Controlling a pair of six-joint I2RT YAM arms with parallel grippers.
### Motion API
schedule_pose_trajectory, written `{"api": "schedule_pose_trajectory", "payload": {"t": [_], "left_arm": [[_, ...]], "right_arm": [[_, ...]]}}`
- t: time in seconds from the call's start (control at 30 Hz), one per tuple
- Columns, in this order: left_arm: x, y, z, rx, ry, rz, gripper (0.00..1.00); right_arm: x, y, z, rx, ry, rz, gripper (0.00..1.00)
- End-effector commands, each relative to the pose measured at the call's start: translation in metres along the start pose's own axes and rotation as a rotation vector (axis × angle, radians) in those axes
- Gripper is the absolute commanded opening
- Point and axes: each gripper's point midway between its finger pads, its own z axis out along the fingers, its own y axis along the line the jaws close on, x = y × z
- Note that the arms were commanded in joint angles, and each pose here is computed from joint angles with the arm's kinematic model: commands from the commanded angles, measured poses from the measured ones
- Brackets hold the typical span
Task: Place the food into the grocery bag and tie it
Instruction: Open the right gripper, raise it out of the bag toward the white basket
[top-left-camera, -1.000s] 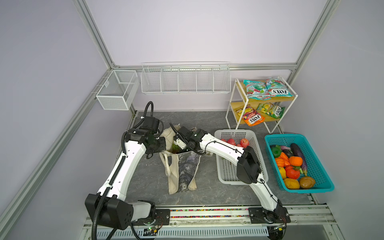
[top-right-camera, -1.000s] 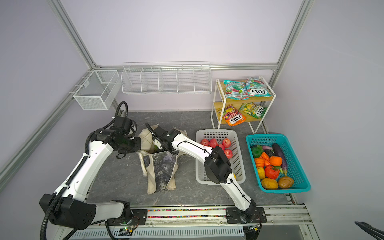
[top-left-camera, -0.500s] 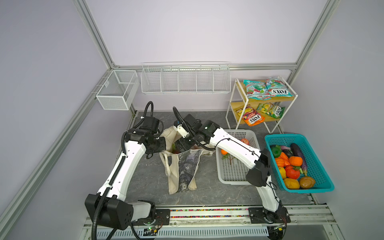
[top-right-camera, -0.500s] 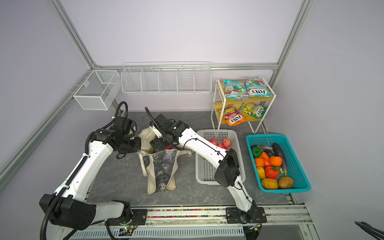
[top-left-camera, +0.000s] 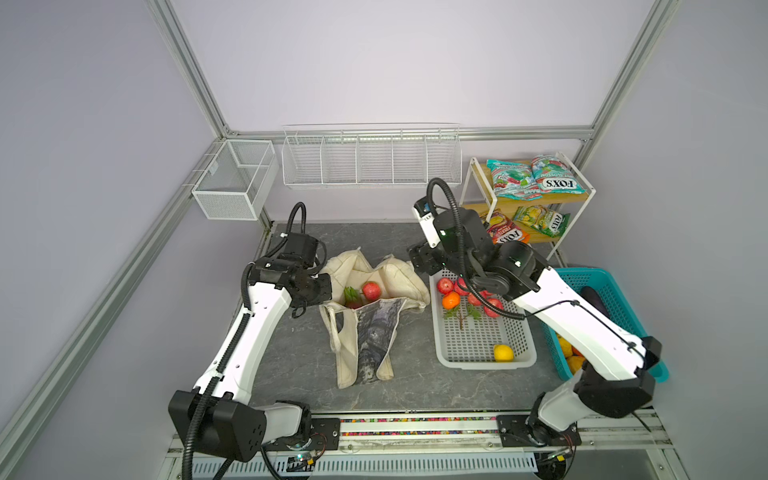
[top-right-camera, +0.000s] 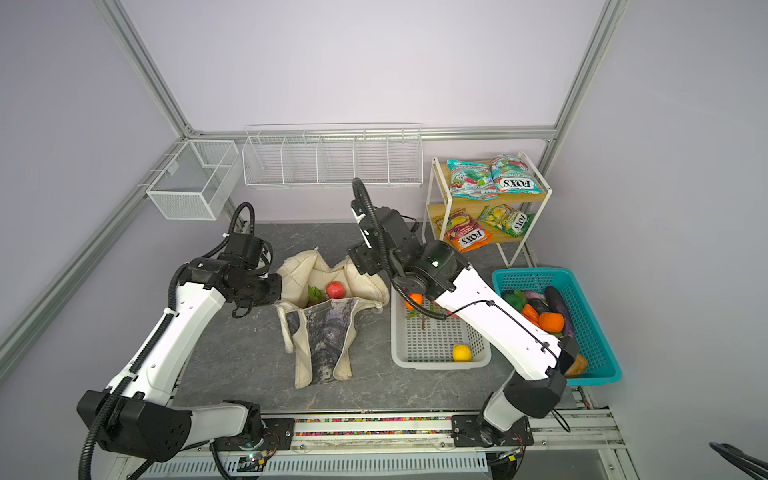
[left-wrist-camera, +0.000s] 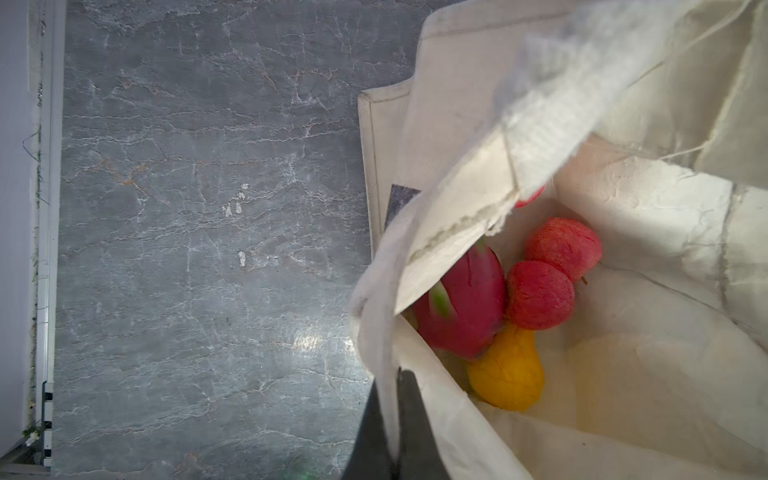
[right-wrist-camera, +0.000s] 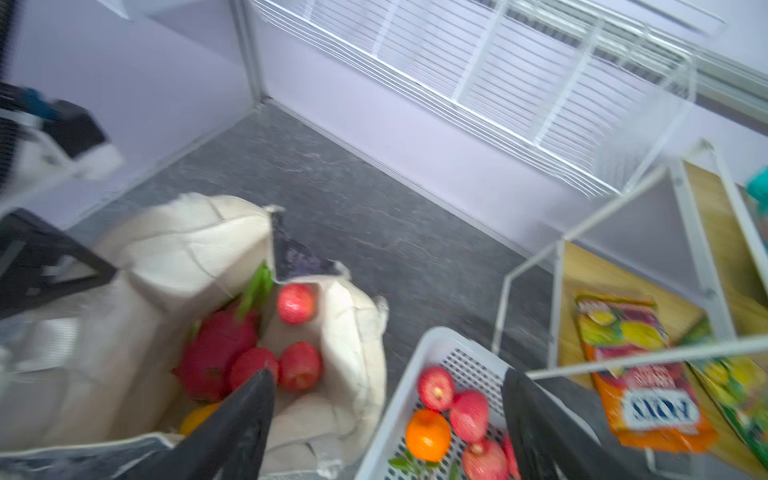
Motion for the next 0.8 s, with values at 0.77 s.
{"api": "schedule_pose_trajectory", "payload": {"t": [0.77], "left_arm": [[-0.007,-0.009,-0.008,0.055,-0.030,-0.028,0.00]], "right_arm": [[0.281,-0.141,0.052,0.578,0.315,1.633,0.82]]}}
